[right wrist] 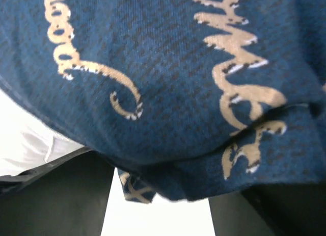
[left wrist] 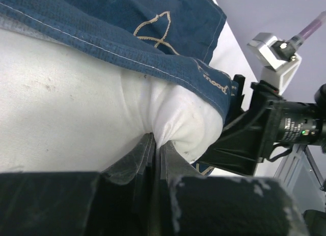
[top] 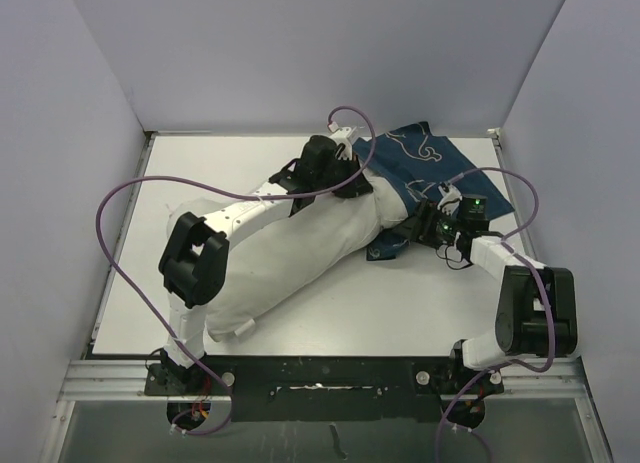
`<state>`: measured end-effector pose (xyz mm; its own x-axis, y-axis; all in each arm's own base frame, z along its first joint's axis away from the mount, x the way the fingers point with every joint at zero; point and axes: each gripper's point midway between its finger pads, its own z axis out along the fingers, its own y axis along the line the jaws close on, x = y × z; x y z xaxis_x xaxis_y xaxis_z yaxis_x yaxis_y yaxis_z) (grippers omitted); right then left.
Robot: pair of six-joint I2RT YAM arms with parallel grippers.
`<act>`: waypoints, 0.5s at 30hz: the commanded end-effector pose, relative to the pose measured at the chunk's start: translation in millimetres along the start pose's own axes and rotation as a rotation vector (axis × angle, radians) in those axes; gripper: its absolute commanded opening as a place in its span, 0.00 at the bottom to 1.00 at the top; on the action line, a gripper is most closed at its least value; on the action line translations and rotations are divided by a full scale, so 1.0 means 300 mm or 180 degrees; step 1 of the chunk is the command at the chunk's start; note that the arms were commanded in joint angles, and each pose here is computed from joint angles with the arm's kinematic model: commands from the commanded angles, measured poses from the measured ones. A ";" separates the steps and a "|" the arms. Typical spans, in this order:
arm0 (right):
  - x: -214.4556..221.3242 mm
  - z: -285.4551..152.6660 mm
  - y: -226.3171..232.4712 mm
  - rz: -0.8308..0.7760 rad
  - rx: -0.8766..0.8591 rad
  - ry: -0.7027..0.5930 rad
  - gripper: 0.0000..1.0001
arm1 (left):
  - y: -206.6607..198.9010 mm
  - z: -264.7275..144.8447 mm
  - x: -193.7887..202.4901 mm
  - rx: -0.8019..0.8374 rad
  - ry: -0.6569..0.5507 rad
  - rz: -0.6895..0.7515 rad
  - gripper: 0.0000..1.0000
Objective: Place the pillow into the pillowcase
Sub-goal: Stuff the pillow into the pillowcase.
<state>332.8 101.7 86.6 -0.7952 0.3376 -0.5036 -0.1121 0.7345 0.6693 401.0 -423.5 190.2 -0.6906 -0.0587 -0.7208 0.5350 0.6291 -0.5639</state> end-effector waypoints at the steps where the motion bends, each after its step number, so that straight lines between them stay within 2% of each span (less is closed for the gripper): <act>1: -0.115 0.034 0.070 -0.0199 -0.0207 -0.0397 0.55 | -0.124 0.000 -0.174 0.0455 -0.0499 0.0017 0.00; 2: -0.122 0.039 0.071 -0.0199 -0.0209 -0.0417 0.43 | -0.128 -0.001 -0.176 0.0484 -0.0522 -0.0003 0.00; 4: -0.138 0.044 0.081 -0.0252 -0.0263 -0.0426 0.11 | -0.130 -0.001 -0.176 0.0529 -0.0560 -0.0040 0.00; 5: -0.142 0.041 0.099 -0.0308 -0.0339 -0.0395 0.01 | -0.127 -0.001 -0.177 0.0530 -0.0575 -0.0053 0.00; 11: -0.061 -0.088 0.430 -0.0981 -0.1552 0.0108 0.00 | -0.085 0.012 -0.252 0.0336 -0.0809 -0.0061 0.00; 13: -0.026 -0.116 0.484 -0.1162 -0.1688 0.0231 0.00 | -0.083 0.016 -0.294 0.0277 -0.0930 -0.0065 0.00; 15: -0.043 -0.107 0.437 -0.1133 -0.1490 0.0194 0.00 | -0.097 0.025 -0.309 0.0320 -0.0956 -0.0022 0.00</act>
<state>331.9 158.3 155.0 -0.7538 0.1754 -0.6332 -0.4433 0.5756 0.6872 427.4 -424.6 213.2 -0.6517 -0.1759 -0.7378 0.5151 0.6113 -0.6008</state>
